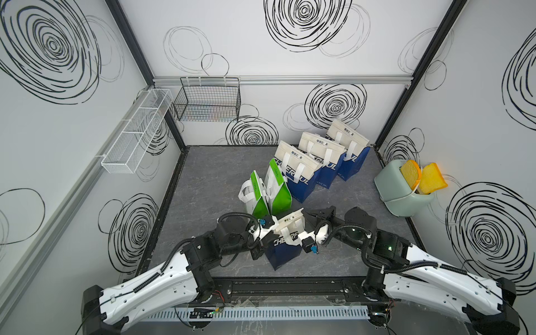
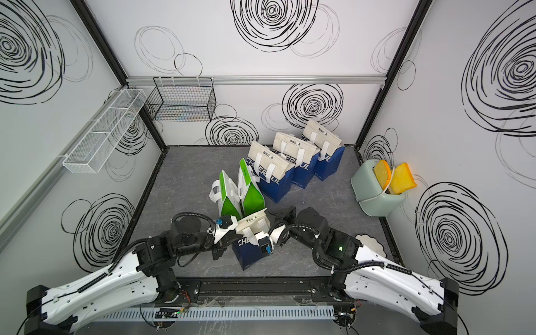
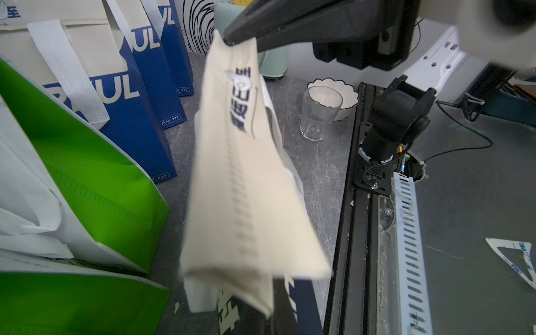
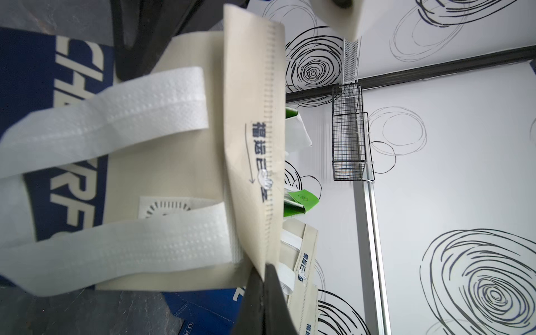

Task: Open the takeout bag
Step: Open the takeout bag at the center of the board.

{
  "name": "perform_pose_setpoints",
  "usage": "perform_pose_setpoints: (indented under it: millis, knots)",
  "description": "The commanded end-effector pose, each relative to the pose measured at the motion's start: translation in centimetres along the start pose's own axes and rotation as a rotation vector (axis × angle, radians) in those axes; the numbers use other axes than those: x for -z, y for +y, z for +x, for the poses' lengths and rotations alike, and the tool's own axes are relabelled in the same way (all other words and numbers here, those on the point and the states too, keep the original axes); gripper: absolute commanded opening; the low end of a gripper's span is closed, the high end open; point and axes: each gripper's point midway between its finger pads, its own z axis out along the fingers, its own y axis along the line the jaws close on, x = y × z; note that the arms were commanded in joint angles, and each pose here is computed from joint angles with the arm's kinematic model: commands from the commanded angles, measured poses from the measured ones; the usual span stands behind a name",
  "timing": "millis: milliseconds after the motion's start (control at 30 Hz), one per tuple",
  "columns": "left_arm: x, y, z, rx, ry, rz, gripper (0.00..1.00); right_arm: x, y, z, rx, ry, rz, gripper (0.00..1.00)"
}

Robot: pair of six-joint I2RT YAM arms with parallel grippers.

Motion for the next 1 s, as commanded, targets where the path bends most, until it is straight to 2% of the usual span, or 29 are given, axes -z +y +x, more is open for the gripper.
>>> perform_pose_setpoints:
  millis: [0, 233, 467, 767, 967]
  knots:
    - [0.3, -0.1, -1.4, -0.03, -0.049, 0.004, 0.0, 0.6, -1.0, -1.5, -0.067, -0.06, -0.025, 0.0]
    - [0.2, 0.1, -1.2, -0.03, -0.04, -0.001, 0.0, 1.2, -1.3, -3.1, -0.198, -0.124, -0.11, 0.0]
    - [0.1, 0.2, -1.1, -0.027, -0.039, -0.005, 0.0, 1.4, -1.1, -3.5, -0.265, -0.137, -0.162, 0.0]
    - [0.2, 0.8, -1.0, -0.027, -0.034, -0.038, 0.0, 1.7, -3.3, -3.5, -0.421, -0.16, -0.178, 0.0]
    - [0.0, 1.1, -0.5, -0.024, -0.01, -0.051, 0.0, 1.8, -4.1, -3.9, -0.536, -0.179, -0.251, 0.0]
